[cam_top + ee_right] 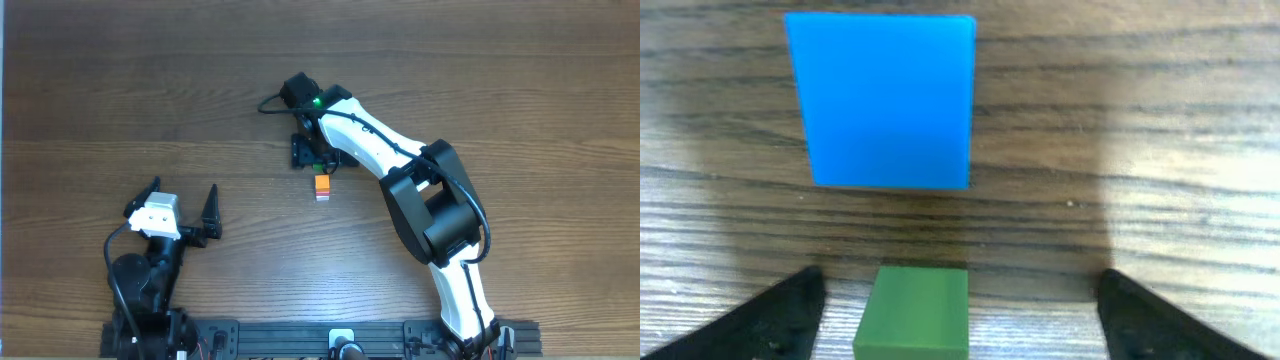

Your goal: Stack Cubes

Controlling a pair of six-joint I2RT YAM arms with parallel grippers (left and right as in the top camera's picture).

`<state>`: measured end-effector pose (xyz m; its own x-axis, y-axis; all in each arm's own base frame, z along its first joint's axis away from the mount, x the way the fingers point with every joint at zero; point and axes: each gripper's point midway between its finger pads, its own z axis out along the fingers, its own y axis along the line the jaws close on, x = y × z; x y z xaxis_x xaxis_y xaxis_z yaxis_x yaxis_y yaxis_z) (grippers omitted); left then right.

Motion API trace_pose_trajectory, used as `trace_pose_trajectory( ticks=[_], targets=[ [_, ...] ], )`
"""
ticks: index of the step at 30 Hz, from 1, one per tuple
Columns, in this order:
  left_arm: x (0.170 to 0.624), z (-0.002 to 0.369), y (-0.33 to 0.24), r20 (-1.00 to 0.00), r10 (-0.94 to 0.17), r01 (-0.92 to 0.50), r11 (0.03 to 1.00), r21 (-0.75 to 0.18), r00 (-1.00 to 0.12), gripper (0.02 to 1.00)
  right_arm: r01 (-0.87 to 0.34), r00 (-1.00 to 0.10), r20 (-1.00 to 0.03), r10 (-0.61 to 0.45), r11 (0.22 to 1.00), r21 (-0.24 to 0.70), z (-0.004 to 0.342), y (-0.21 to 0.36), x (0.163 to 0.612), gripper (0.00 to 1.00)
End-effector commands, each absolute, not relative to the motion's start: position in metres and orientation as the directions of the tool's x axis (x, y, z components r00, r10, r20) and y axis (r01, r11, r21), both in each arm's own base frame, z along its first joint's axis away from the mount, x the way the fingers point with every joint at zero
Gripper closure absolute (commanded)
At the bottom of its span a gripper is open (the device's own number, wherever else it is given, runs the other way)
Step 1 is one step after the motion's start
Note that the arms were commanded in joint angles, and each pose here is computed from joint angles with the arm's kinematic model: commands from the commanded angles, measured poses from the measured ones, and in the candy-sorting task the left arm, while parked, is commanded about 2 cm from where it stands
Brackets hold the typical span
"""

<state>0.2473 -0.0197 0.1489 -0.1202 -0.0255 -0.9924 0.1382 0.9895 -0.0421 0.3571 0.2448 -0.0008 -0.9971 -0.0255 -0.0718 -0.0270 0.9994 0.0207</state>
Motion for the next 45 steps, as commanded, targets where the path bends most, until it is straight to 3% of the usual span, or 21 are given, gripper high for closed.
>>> trace_pose_trajectory(
  ticks=[1, 26, 36, 45],
  targets=[
    [0.2468, 0.1477, -0.0223, -0.993, -0.011, 0.153, 0.988, -0.029, -0.117, 0.018, -0.026, -0.998, -0.051, -0.026, 1.0, -0.002, -0.012, 0.2432, 0.3523, 0.218],
    [0.2468, 0.1477, -0.0222, -0.993, -0.01, 0.153, 0.988, -0.028, -0.117, 0.02, -0.026, -0.999, -0.037, -0.026, 1.0, 0.013, -0.0121, 0.2458, 0.3494, 0.492],
    [0.2468, 0.1477, -0.0222, -0.993, -0.01, 0.153, 0.988, -0.028, -0.117, 0.018, -0.027, -0.999, -0.034, -0.026, 0.999, 0.027, -0.0121, 0.2484, 0.3491, 0.652],
    [0.2468, 0.1477, -0.0223, -0.993, -0.01, 0.153, 0.988, -0.028, -0.117, 0.018, -0.027, -0.999, -0.035, -0.026, 0.999, 0.028, -0.0121, 0.2487, 0.3495, 0.715]
  ],
)
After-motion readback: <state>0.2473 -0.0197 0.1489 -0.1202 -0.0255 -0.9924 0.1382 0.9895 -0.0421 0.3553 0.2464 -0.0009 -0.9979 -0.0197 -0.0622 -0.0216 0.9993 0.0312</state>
